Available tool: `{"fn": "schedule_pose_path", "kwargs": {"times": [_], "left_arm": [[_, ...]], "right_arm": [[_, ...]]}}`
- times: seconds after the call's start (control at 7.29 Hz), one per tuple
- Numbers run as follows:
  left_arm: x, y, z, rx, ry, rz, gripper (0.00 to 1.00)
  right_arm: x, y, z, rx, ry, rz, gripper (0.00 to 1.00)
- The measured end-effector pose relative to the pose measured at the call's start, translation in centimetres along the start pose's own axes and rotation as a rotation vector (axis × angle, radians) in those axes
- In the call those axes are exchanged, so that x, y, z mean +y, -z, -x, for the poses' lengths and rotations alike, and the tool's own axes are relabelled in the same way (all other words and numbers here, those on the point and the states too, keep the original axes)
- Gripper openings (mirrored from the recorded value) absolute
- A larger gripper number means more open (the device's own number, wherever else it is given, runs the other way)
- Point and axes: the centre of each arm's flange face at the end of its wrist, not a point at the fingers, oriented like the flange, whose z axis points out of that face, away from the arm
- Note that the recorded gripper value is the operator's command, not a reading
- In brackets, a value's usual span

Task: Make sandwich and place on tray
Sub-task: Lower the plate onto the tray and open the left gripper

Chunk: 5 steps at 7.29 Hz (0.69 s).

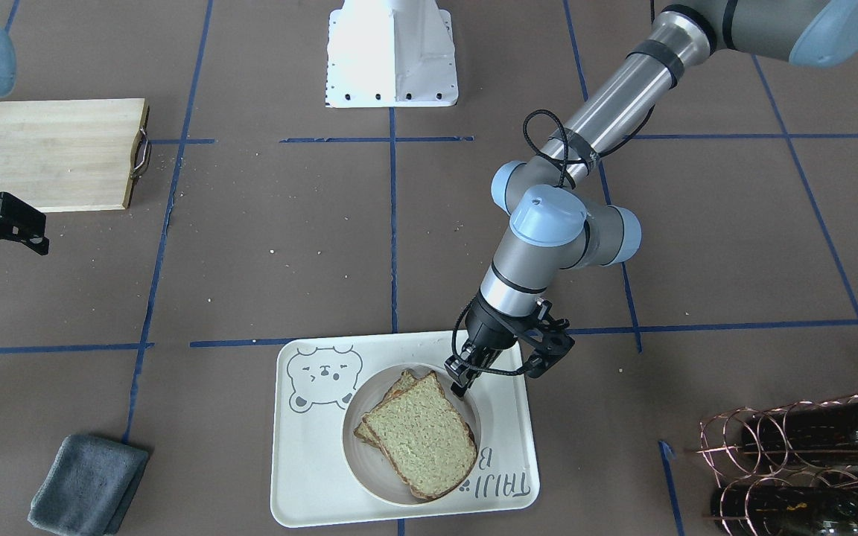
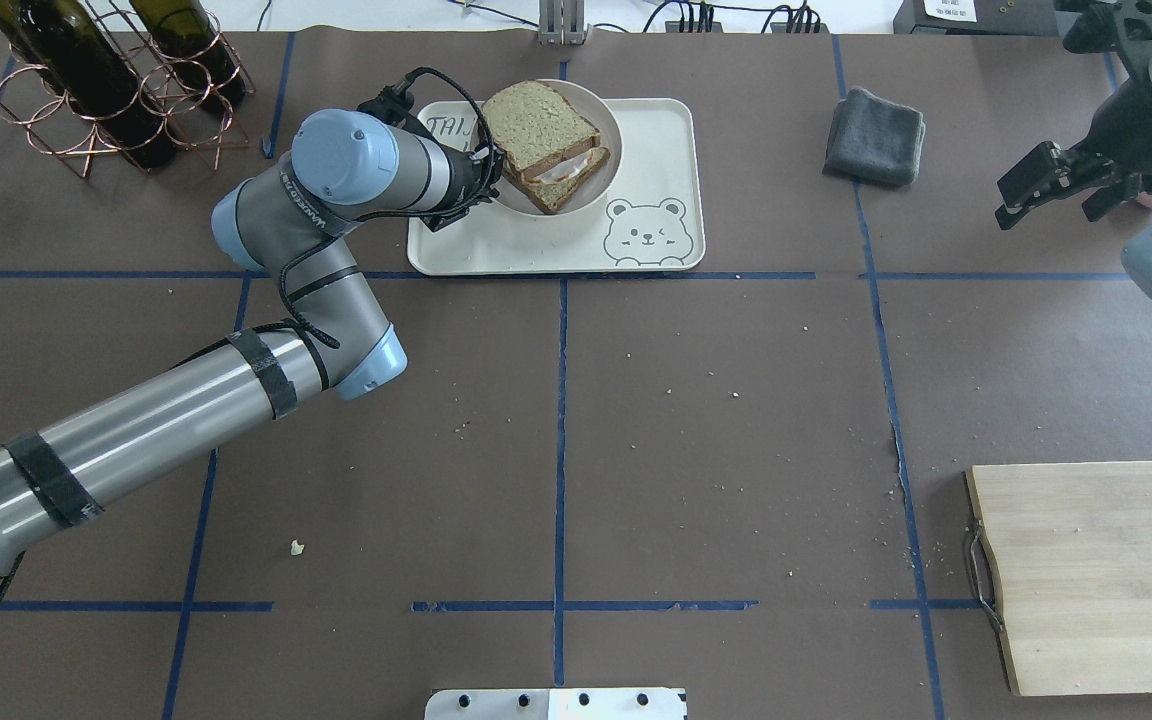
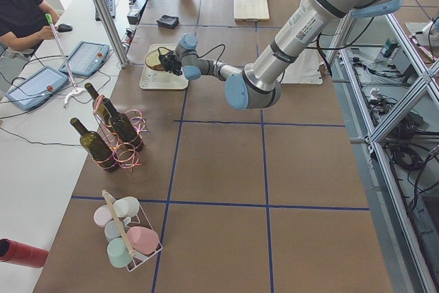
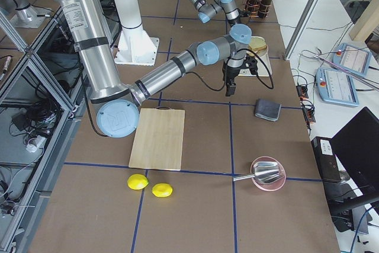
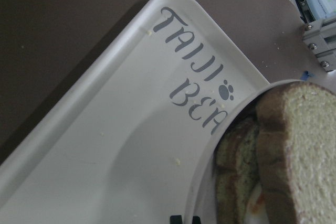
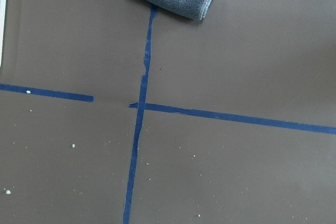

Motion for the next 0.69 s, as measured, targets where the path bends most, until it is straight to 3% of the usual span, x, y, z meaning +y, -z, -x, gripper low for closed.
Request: {"fn": "schedule_pose_path", "kwargs": {"times": [0.14, 0.69], "left_arm": [[0.0, -0.1, 0.2, -0.003, -0.004, 0.000, 1.00], [-0.2, 3.1, 1.6, 0.028, -0.086, 0.009, 1.00]], "right_arm": [[0.0, 0.1, 0.0, -0.001, 0.001, -0.001, 1.00], [-0.1, 0.5, -0.2, -0.001, -0.005, -0.009, 1.00]]}}
